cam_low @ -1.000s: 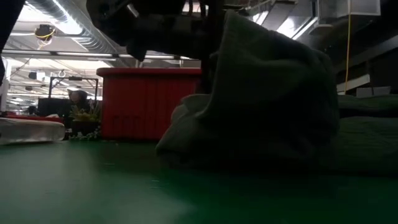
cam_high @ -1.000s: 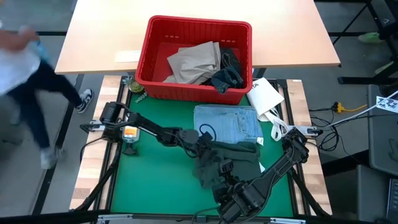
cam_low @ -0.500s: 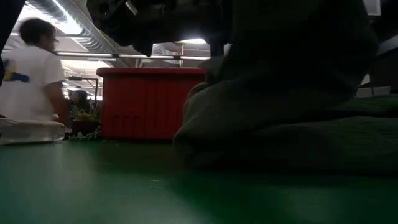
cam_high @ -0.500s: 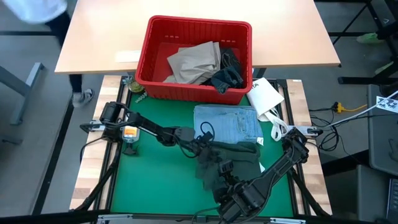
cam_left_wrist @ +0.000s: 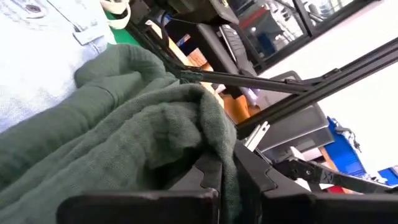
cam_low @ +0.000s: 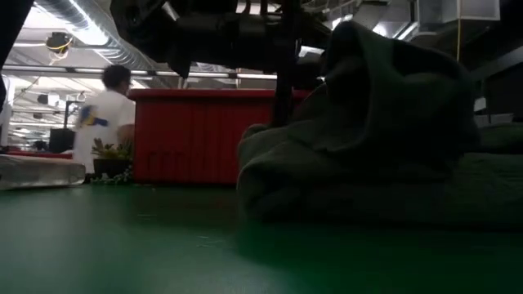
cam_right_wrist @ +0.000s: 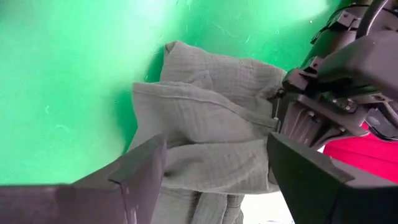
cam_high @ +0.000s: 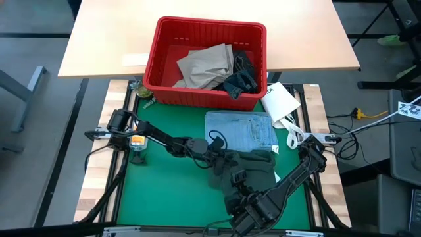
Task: Fold Laundry from Bin
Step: Fold the green polo shirt
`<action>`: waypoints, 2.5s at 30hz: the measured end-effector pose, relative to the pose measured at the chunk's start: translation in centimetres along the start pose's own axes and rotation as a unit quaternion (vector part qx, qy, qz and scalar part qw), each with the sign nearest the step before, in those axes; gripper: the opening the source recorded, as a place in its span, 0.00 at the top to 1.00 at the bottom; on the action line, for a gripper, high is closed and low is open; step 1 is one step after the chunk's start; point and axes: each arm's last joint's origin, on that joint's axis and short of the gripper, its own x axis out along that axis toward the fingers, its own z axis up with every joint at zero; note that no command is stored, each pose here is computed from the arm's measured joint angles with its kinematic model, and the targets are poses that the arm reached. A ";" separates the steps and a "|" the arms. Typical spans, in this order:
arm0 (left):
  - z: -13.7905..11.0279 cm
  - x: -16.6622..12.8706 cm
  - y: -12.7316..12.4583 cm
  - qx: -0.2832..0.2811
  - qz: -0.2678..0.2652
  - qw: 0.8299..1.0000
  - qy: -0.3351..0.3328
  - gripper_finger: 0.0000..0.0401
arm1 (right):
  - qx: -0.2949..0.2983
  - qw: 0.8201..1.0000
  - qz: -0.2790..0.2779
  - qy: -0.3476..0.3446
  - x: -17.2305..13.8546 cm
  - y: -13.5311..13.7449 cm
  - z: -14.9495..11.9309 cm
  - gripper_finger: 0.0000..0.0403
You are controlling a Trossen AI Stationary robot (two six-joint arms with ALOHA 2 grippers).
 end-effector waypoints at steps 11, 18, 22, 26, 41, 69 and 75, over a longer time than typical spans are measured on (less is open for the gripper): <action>-0.2 0.1 0.0 0.061 0.000 0.998 0.000 0.84 | 0.000 1.000 0.000 0.000 0.0 0.0 0.0 0.30; -0.1 0.1 0.1 0.187 -0.001 0.982 0.000 0.67 | 0.004 1.000 0.000 0.000 0.0 0.0 0.0 0.30; 0.0 0.0 -0.1 0.240 -0.007 0.971 -0.007 0.63 | 0.006 1.000 0.000 -0.001 0.0 0.0 0.0 0.30; 0.4 0.0 -0.9 0.285 -0.061 0.956 -0.029 0.63 | 0.007 1.000 0.001 -0.002 0.0 0.0 0.0 0.30; 2.2 -0.3 -0.8 0.308 -0.125 0.942 -0.039 0.72 | 0.021 1.000 -0.004 -0.003 0.1 -0.1 0.1 0.30; 8.4 -5.9 -1.1 0.376 -0.020 0.920 0.112 0.80 | 0.054 0.998 0.009 0.015 0.8 -1.4 0.2 0.30; 9.1 -8.3 -1.5 0.376 0.018 0.912 0.163 0.83 | 0.034 0.999 0.041 0.012 -0.2 -1.8 -0.1 0.30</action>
